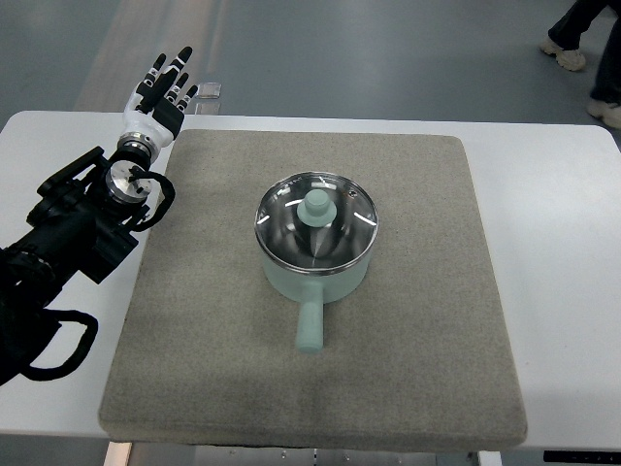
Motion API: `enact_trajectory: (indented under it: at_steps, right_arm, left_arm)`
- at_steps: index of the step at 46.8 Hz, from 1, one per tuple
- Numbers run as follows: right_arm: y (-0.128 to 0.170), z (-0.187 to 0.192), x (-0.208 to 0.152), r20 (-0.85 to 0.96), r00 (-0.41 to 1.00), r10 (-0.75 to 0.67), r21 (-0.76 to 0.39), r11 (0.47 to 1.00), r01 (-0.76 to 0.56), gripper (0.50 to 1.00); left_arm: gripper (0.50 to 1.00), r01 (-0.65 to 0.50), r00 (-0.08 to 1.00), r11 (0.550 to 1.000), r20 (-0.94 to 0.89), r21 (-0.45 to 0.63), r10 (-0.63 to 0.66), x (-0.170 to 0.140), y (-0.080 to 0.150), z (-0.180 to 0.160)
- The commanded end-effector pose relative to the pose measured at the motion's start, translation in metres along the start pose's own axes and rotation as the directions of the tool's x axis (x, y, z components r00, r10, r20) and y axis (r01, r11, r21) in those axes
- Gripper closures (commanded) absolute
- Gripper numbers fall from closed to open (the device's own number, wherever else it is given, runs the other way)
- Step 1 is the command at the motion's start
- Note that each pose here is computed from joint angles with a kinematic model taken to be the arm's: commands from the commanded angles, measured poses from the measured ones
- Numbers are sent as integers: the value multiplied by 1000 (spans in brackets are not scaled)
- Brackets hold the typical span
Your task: Place lid left of pot with left hand
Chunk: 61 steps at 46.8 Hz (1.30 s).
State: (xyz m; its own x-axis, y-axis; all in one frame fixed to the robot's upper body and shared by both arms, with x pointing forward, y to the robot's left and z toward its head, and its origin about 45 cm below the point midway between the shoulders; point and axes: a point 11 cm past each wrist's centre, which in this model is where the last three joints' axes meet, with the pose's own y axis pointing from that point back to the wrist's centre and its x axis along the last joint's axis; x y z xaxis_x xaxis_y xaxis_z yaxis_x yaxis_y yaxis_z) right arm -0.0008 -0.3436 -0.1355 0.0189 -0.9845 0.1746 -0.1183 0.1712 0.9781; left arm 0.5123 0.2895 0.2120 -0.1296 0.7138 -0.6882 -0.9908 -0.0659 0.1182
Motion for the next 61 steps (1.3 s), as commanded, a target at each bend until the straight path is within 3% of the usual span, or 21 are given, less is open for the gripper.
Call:
enact_trajectory:
  at_steps: [1, 30, 39, 47, 55, 61]
  right_arm:
    - [0, 0, 0, 0, 1000, 0, 0, 1000, 0, 579]
    - [0, 0, 0, 0, 1000, 0, 0, 1000, 0, 579]
    - [0, 0, 0, 0, 1000, 0, 0, 1000, 0, 579]
    - [0, 0, 0, 0, 1000, 0, 0, 1000, 0, 579]
    - [0, 0, 0, 0, 1000, 0, 0, 1000, 0, 579]
    - [0, 0, 0, 0, 1000, 0, 0, 1000, 0, 576]
  left_arm:
    - [506, 1, 1000, 1000, 3, 0, -1, 0, 0, 0]
    - [506, 22, 999, 999, 30, -27, -21, 3, -2, 20]
    - [506, 53, 982, 998, 178, 20, -56, -4, -4, 19]
    - [506, 126, 894, 985, 418, 114, -163, -22, -6, 14]
    - [506, 239, 836, 960, 473, 144, -279, -44, -10, 39]
    - [506, 304, 669, 918, 629, 254, -396, -67, -11, 45]
